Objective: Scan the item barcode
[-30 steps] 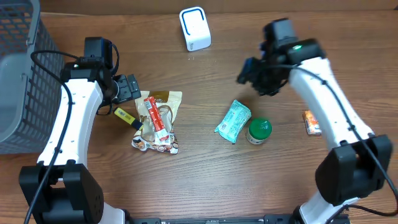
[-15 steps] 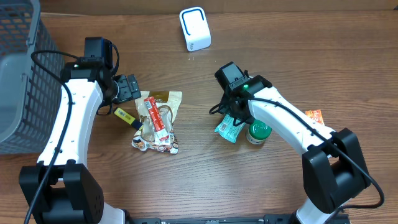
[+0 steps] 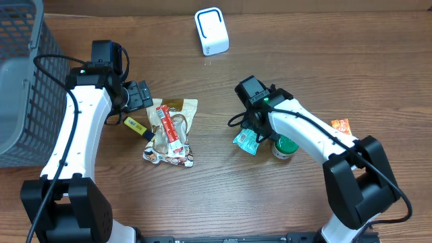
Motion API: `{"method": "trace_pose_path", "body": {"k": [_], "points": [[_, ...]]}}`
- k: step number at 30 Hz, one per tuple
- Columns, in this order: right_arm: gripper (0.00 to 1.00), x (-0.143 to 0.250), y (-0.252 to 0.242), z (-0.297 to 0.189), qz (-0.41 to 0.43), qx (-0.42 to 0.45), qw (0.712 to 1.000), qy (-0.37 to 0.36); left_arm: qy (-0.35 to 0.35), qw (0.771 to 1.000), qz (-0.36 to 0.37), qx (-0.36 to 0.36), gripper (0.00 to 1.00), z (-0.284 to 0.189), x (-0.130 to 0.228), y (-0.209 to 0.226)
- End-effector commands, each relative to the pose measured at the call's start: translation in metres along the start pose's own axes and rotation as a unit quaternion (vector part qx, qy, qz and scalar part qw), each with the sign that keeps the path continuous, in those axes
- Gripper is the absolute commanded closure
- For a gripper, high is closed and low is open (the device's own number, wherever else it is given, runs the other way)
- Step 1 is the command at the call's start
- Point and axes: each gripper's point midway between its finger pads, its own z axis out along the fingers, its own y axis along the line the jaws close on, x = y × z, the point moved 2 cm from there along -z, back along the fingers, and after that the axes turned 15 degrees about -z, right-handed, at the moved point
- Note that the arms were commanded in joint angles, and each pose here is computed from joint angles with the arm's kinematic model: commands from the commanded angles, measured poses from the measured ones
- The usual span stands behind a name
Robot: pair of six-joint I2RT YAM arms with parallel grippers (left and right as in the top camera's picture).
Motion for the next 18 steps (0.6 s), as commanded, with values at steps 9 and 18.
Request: {"method": "trace_pose_path", "body": {"k": [9, 18], "points": [[0.28, 0.005, 0.010, 0.006, 0.010, -0.029, 0.999, 0.017, -0.012, 1.000, 0.009, 0.004, 0.00, -0.007, -0.005, 0.000], [0.23, 0.006, 0.014, 0.008, 0.010, -0.039, 0.999, 0.022, -0.012, 1.000, 0.009, 0.004, 0.00, -0.007, -0.005, 0.000]]}}
